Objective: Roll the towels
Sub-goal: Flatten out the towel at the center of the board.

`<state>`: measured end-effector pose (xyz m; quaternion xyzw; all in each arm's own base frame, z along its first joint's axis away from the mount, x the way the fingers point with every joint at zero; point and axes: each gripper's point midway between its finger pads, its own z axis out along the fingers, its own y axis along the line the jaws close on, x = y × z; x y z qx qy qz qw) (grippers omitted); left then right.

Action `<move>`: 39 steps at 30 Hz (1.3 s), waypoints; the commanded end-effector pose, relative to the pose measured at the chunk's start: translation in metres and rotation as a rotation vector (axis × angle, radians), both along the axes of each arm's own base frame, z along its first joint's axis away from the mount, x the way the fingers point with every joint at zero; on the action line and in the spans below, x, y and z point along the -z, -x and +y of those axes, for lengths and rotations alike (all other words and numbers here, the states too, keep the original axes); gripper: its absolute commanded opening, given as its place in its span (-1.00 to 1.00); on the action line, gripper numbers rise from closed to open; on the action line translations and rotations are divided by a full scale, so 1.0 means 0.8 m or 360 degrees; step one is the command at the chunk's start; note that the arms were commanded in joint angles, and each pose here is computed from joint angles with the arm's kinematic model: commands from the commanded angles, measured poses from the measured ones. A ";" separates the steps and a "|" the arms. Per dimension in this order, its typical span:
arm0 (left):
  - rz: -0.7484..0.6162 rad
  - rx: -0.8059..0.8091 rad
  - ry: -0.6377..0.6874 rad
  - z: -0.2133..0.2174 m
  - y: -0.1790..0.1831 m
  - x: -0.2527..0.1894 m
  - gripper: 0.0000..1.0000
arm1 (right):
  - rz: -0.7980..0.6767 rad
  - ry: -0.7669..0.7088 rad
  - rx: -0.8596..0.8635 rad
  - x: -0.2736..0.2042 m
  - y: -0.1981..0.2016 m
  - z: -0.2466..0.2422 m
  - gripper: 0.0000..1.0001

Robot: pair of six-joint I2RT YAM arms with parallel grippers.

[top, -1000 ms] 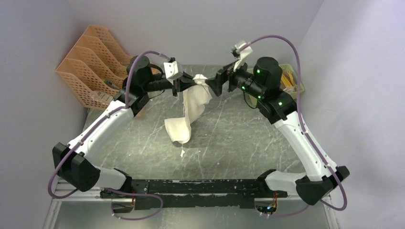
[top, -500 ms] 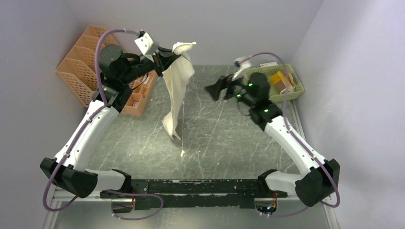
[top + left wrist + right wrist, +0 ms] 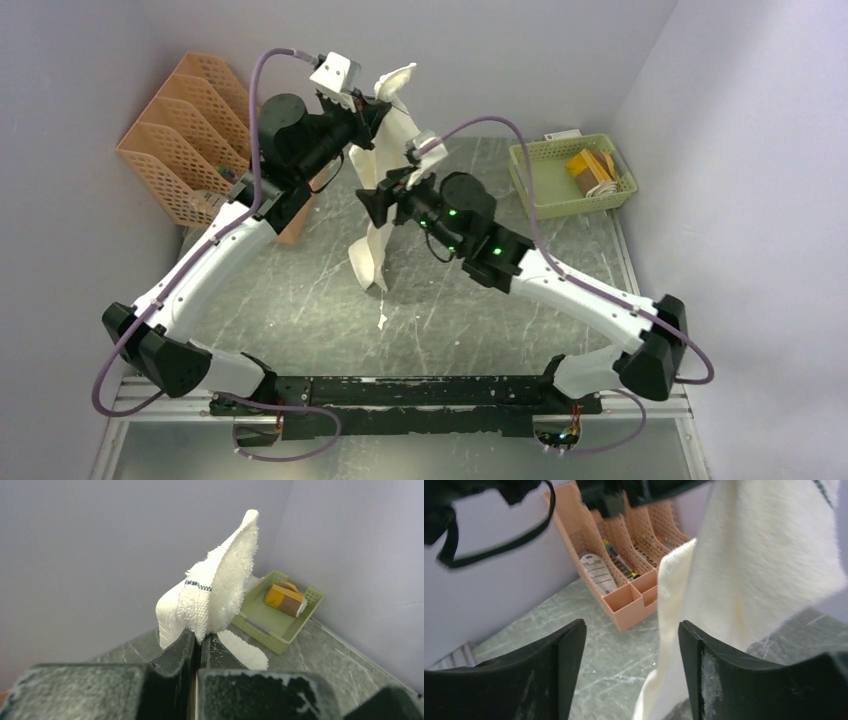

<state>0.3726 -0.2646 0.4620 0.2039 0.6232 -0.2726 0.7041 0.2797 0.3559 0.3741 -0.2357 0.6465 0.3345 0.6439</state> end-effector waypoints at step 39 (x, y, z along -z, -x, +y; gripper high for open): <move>0.0147 -0.0797 0.0209 0.156 -0.038 -0.034 -0.86 | 0.0421 0.0190 -0.0134 0.159 -0.041 -0.017 0.57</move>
